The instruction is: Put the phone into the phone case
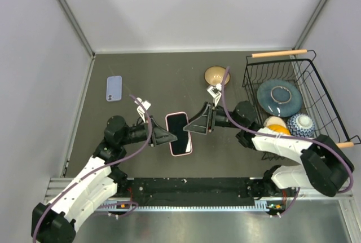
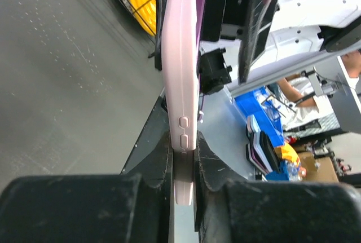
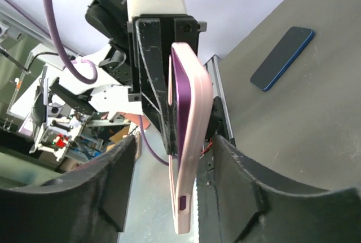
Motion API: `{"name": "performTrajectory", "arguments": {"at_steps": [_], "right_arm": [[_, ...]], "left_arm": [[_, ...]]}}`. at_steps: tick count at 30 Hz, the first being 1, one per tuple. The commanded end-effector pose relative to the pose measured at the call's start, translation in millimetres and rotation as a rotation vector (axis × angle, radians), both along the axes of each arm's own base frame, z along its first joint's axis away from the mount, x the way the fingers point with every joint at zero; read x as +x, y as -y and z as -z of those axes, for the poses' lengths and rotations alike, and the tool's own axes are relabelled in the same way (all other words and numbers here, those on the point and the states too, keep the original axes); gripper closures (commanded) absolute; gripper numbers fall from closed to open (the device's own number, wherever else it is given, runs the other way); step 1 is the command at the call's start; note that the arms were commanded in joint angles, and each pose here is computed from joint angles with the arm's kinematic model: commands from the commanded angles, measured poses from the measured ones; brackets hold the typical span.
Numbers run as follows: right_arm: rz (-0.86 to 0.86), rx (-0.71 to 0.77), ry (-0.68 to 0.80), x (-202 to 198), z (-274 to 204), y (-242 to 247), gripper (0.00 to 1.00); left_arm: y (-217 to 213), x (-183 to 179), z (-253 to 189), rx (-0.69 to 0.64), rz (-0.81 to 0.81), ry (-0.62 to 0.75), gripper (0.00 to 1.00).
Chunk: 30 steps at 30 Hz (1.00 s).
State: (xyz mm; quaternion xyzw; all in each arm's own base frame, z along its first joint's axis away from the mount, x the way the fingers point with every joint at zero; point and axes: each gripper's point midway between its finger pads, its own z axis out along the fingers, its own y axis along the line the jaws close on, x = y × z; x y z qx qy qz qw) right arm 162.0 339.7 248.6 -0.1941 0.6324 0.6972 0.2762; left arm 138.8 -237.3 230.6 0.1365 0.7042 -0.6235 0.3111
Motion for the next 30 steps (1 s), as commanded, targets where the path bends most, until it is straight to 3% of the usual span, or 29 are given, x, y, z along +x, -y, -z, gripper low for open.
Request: {"name": "performTrajectory", "arguments": {"at_steps": [1,2,5,12,16,21,22,25,27,30], "right_arm": [[0.023,-0.002,0.165,0.1,-35.8,2.8,0.39],[0.023,-0.007,0.176,-1.5,-39.7,4.5,0.34],[0.027,-0.034,0.183,1.4,-43.8,7.5,0.31],[-0.063,-0.07,0.176,-2.2,-43.0,1.1,0.33],[-0.079,-0.065,0.17,-3.2,-41.1,0.2,0.4],[-0.075,-0.054,0.178,-3.9,-43.3,0.6,0.62],[-0.07,-0.051,0.184,-3.9,-44.7,1.2,0.78],[-0.018,-0.098,0.203,3.7,-40.6,2.0,1.0],[0.023,-0.208,0.26,9.1,-29.6,-0.2,1.0],[0.054,-0.248,0.294,13.4,-33.0,-1.5,1.0]], "left_arm": [[0.0,-18.7,-32.9,-0.041,0.107,0.166,1.0],[-0.7,-21.8,-33.1,-0.039,0.121,0.173,1.0],[-1.4,-26.9,-33.4,-0.038,0.142,0.189,1.0],[-1.7,-32.4,-31.8,-0.035,0.176,0.197,1.0],[-1.0,-30.7,-28.8,-0.029,0.178,0.184,1.0],[-1.1,-16.2,-13.0,0.034,0.109,0.114,1.0],[-1.3,-8.9,-7.5,0.057,0.07,0.094,1.0],[-1.6,0.4,12.2,0.127,0.042,0.016,1.0],[-0.6,4.2,23.9,0.162,0.044,-0.033,1.0],[-1.4,9.5,36.5,0.217,0.033,-0.075,1.0]]}}
